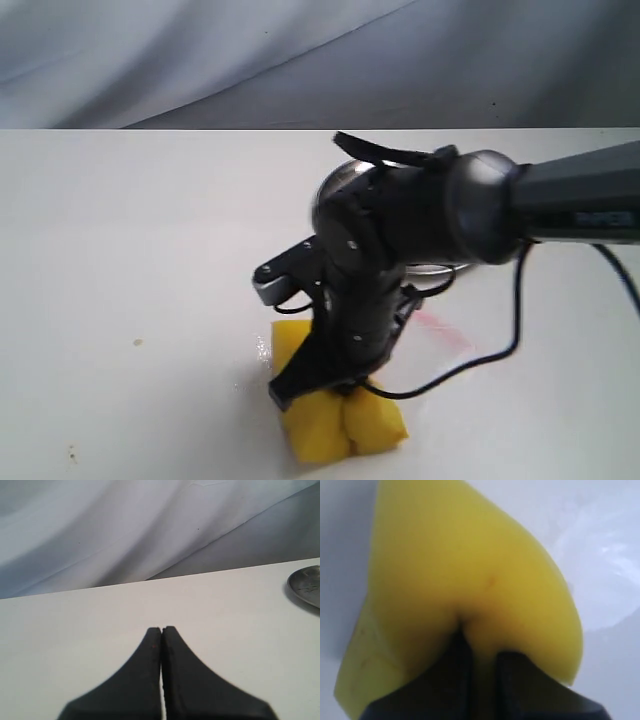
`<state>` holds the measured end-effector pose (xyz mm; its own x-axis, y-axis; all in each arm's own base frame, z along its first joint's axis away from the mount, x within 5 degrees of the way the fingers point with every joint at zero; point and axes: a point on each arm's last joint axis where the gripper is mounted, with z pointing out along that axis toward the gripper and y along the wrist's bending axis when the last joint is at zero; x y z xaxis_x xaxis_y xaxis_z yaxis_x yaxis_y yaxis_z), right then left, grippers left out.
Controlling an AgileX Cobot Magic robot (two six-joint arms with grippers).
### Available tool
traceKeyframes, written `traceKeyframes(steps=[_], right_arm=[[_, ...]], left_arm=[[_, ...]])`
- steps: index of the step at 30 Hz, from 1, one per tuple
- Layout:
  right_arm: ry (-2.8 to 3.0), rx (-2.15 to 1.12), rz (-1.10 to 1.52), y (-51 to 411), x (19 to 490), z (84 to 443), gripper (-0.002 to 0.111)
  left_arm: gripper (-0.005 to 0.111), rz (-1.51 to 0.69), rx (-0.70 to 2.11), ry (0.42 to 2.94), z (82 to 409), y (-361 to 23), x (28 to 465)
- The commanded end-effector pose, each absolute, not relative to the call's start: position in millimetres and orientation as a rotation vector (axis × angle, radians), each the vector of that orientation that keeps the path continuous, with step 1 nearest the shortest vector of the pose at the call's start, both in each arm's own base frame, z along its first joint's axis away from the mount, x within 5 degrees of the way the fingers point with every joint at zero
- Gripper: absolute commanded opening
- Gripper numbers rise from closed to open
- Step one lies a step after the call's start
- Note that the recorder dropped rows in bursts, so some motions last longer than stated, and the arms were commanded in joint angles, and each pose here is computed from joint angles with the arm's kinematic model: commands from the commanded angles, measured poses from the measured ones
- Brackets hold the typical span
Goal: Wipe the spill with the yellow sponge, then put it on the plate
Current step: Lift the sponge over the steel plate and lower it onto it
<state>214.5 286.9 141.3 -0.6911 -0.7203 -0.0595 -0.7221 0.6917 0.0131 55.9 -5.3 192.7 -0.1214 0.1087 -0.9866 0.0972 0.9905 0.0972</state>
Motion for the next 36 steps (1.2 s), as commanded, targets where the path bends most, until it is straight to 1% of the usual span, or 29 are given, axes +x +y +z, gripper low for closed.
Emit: traceKeyframes(steps=[1, 4, 7, 12, 17, 21, 26, 32, 36], right_arm=[[2.920, -1.063, -0.028, 232, 214, 141, 0.000], [2.913, -0.923, 0.007, 209, 224, 147, 0.000], [2.861, -0.803, 0.068, 198, 239, 162, 0.000], [2.697, -0.675, 0.173, 199, 268, 208, 0.000], [2.510, -0.535, 0.257, 207, 309, 256, 0.000], [2.407, -0.380, 0.240, 207, 346, 268, 0.000], [2.401, -0.282, 0.183, 212, 383, 253, 0.000], [2.523, -0.262, 0.103, 222, 411, 211, 0.000], [2.614, -0.184, 0.082, 219, 427, 186, 0.002]], left_arm=[[0.000, 0.004, 0.145, 1.682, 195, -5, 56], [0.000, 0.004, 0.145, 1.682, 195, -5, 56], [0.000, 0.004, 0.145, 1.682, 195, -5, 56], [0.000, 0.004, 0.145, 1.682, 195, -5, 56], [0.000, 0.004, 0.145, 1.682, 195, -5, 56], [0.000, 0.004, 0.145, 1.682, 195, -5, 56], [0.000, 0.004, 0.145, 1.682, 195, -5, 56], [0.000, 0.004, 0.145, 1.682, 195, -5, 56], [0.000, 0.004, 0.145, 1.682, 195, -5, 56]])
